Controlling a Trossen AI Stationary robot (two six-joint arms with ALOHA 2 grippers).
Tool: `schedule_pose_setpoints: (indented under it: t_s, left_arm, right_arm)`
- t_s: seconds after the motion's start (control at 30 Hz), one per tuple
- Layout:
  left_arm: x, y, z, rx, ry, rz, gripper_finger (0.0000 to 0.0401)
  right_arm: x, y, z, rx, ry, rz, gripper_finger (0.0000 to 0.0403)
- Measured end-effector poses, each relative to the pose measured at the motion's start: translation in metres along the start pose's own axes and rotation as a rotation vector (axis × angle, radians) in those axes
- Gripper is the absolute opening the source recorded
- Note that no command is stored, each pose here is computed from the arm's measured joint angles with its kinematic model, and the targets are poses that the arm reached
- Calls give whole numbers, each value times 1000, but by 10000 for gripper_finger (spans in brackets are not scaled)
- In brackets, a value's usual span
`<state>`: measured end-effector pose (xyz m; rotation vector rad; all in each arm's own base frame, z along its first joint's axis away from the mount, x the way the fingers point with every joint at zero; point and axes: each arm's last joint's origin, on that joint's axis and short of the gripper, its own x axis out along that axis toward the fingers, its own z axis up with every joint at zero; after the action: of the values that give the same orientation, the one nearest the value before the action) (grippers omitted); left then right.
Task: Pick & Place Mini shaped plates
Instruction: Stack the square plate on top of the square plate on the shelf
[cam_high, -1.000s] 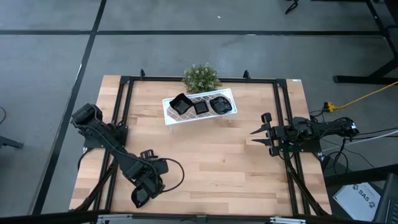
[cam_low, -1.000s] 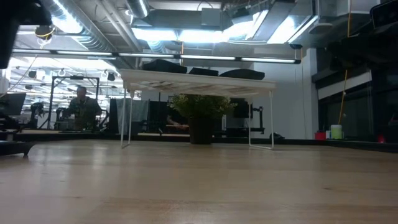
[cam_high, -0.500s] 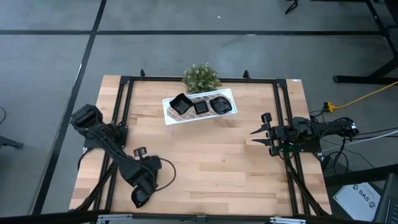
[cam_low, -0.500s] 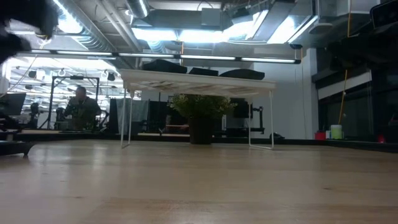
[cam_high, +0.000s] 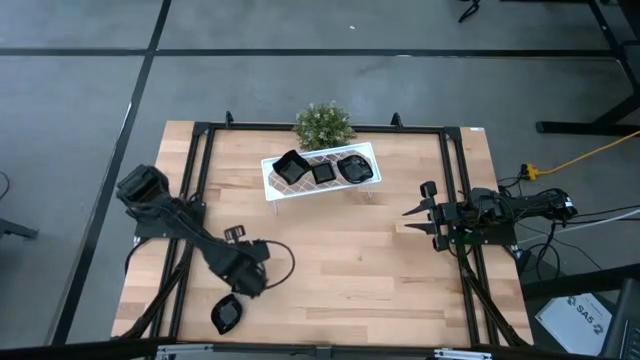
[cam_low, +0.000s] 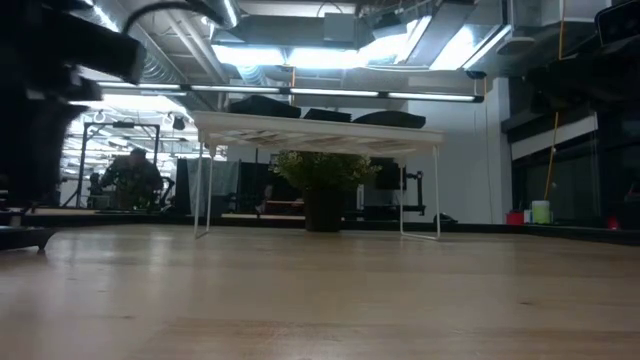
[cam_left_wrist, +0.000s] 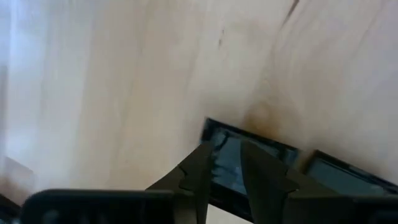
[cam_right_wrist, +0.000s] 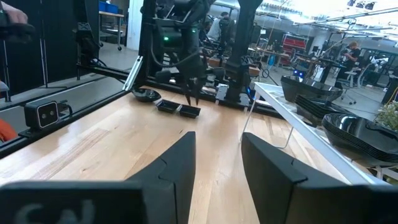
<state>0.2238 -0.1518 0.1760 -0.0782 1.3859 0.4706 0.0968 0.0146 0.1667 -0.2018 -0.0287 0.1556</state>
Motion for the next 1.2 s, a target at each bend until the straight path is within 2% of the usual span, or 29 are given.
schedule_pose_setpoints:
  t_s: [0.17,0.23,0.5,0.63,0.97,1.2]
  left_arm:
    - [5,12,14,130,20,4,73]
    - [4,18,15,149,2,-20,67]
    - [2,56,-9,48,-135,-260,44]
    - [-3,71,-20,33,-167,-336,35]
    - [-3,81,-21,184,-217,-315,36]
    - [8,82,-17,273,-108,-349,38]
  right_arm:
    - [0,0,0,0,0,0,129]
    - [0,0,0,0,0,0,129]
    - [0,0,0,0,0,0,129]
    - [0,0,0,0,0,0,129]
    - [0,0,0,0,0,0,129]
    - [0,0,0,0,0,0,129]
